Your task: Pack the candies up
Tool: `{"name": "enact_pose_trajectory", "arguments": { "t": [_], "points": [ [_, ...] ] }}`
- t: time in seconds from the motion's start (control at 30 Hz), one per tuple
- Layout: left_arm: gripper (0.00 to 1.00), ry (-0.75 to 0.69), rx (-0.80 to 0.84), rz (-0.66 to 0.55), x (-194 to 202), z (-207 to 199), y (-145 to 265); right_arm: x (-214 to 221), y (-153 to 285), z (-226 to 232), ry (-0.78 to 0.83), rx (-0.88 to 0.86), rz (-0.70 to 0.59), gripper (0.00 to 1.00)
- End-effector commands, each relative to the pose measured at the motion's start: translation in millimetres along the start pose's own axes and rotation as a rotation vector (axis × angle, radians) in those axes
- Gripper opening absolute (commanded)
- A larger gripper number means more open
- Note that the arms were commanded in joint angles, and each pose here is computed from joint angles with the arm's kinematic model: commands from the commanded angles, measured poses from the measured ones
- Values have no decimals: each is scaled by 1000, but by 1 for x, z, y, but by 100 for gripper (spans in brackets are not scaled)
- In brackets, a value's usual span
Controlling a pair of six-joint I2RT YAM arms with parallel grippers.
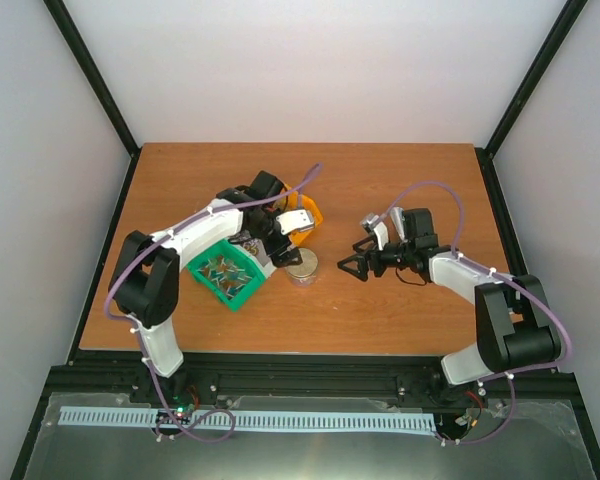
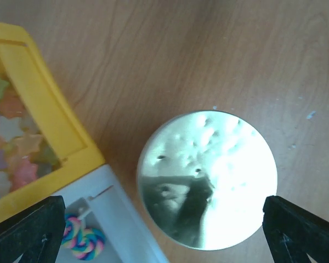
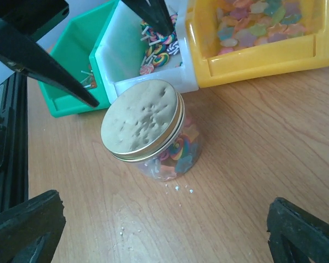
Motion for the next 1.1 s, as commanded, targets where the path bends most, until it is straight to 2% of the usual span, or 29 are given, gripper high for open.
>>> {"name": "enact_pose_trajectory", "arguments": {
  "t": [0.0, 0.47, 0.63, 0.9, 1.07],
  "points": [
    [100, 12, 172, 9, 1, -16, -8, -8, -1, 0, 84, 54, -49, 100],
    [86, -71, 308, 36, 26, -41, -15, 13, -53, 40, 329, 29, -94, 100],
    [85, -101, 352, 33, 37, -56, -13, 37, -65, 53, 523, 1, -91, 100],
    [93, -105, 202, -108, 26, -52, 8, 49, -80, 69, 608, -21, -90, 100],
    [94, -119, 144, -129, 27, -52, 18, 45, -97, 56, 540, 65, -125, 100]
  ]
}}
Point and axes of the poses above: each gripper's point midway between its finger pads, its own y axis back along the fingers, its own z axis along the line the jaws close on, x = y × z, the point moved 6 cm from there along y, back along the fingers, and after that the axes turned 10 degrees about y, right-handed, at the moved point
